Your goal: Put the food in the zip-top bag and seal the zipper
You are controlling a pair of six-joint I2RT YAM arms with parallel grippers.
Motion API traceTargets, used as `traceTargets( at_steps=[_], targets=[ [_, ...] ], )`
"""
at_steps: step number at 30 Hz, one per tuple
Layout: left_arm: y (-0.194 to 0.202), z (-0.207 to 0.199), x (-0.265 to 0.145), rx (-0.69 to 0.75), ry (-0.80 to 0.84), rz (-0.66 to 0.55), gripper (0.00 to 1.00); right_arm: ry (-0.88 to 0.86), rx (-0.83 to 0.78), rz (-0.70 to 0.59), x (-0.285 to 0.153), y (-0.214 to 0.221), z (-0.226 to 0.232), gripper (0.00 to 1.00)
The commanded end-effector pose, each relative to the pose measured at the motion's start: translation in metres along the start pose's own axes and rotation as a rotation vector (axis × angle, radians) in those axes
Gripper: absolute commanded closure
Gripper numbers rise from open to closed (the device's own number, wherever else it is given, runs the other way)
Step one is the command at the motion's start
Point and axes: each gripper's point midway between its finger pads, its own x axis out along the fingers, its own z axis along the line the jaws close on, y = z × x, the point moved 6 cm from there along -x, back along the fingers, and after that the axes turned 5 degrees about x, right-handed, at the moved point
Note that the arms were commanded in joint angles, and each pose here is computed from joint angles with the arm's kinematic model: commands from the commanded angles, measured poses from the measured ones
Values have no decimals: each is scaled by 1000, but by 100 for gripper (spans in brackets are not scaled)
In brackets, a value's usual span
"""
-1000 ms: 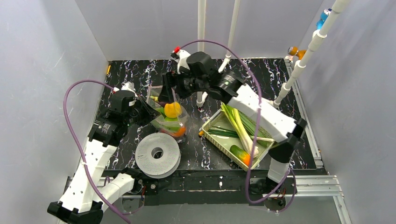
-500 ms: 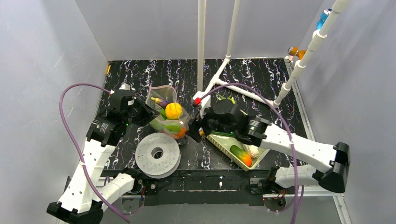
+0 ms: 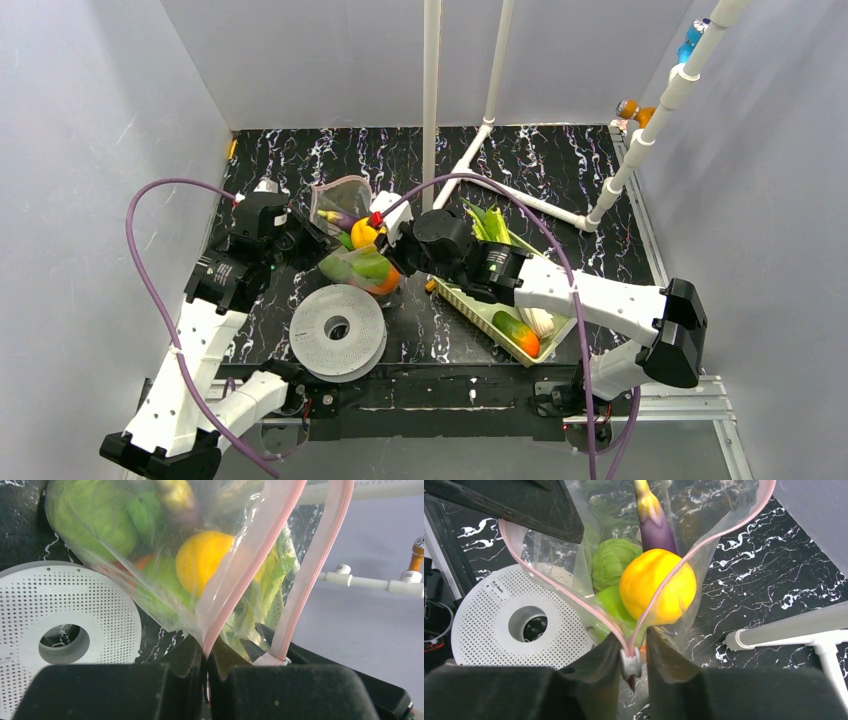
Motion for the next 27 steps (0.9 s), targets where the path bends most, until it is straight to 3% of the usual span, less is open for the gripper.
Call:
traceTargets(
  at_steps=[1,4,5,10,15,18,24,27],
  targets=[
    [-14,-2,-16,140,14,-87,93,25,-18,-121,-17,-36,-7,78],
    [-21,1,-23,276,0,-131,75,-33,-37,-137,-22,-38,-5,91],
    [-24,0,-25,323,7,-147,63,-75,-43,-139,-23,-39,-3,94],
    [-36,-22,-38,638,205,-232,30,-241,-39,-124,-18,-39,-4,99],
    [-24,-45,-42,1016,526,-257,17,-334,-12,-158,-21,-46,-15,99],
    [-14,-51,-31,1180,667,-241,18,-363,16,-160,-20,-51,-21,99],
    [-16,-55,-19,1406,727,-303,19,-434,69,-118,-22,-52,-24,99],
    [-10,-51,-8,1497,776,-264,21,-437,76,-113,-22,-50,-25,97]
  ],
)
